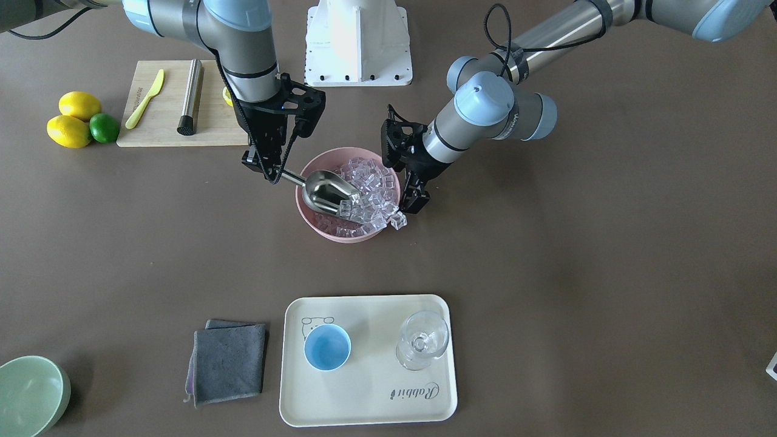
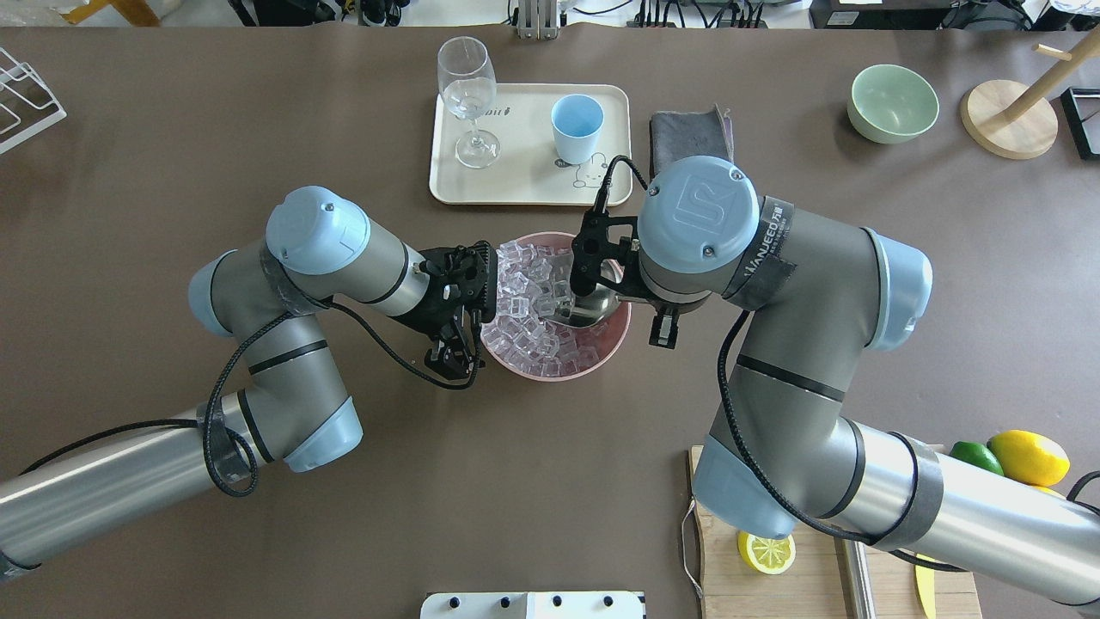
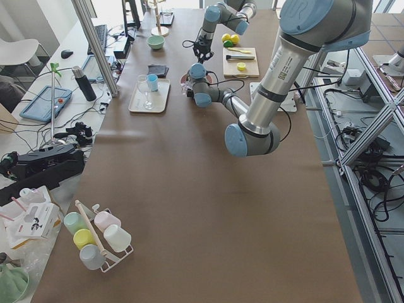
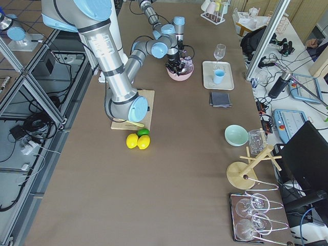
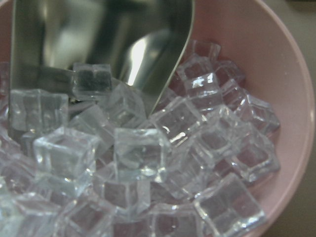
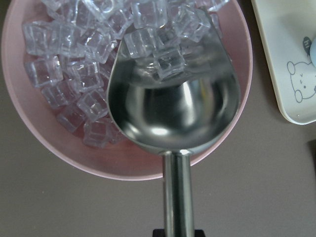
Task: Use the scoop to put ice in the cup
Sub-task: 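Dig the scoop into the ice cubes with the right gripper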
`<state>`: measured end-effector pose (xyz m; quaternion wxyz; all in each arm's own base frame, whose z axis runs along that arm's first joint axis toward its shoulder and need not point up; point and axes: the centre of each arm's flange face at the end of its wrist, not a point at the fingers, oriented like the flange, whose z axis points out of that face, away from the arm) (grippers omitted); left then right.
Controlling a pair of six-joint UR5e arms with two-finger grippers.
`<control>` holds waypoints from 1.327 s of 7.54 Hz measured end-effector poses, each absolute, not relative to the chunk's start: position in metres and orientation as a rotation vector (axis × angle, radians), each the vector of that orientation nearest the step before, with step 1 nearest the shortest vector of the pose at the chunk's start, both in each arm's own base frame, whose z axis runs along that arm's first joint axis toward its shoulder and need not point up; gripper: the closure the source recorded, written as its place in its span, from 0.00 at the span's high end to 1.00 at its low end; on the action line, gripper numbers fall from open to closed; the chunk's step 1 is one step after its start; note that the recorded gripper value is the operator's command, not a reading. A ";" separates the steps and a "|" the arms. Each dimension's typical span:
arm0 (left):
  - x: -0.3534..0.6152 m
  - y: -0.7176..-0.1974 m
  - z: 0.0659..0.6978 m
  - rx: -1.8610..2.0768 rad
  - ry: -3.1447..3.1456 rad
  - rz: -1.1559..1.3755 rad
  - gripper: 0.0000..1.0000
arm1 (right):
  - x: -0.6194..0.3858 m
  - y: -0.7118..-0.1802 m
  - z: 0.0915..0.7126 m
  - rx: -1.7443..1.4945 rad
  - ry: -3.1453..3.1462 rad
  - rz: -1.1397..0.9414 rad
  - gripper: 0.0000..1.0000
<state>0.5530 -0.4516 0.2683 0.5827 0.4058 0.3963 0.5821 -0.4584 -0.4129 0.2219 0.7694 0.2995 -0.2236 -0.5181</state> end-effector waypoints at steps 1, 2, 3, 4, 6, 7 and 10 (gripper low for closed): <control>0.553 -0.452 0.268 0.947 0.925 1.359 0.99 | -0.456 -0.411 0.231 0.675 -0.509 -1.097 0.00; 0.553 -0.452 0.268 0.947 0.925 1.359 0.99 | -0.454 -0.410 0.240 0.698 -0.530 -1.077 0.00; 0.553 -0.452 0.268 0.947 0.925 1.359 0.99 | -0.452 -0.408 0.249 0.721 -0.546 -1.065 0.00; 0.553 -0.452 0.268 0.947 0.925 1.359 0.99 | -0.449 -0.406 0.257 0.745 -0.564 -1.057 0.00; 0.553 -0.451 0.268 0.948 0.925 1.359 0.99 | -0.443 -0.398 0.265 0.772 -0.636 -1.032 0.00; 0.553 -0.451 0.268 0.948 0.925 1.359 0.99 | -0.441 -0.396 0.269 0.785 -0.666 -1.016 0.00; 0.553 -0.451 0.268 0.947 0.925 1.359 0.99 | -0.436 -0.390 0.277 0.809 -0.737 -0.992 0.00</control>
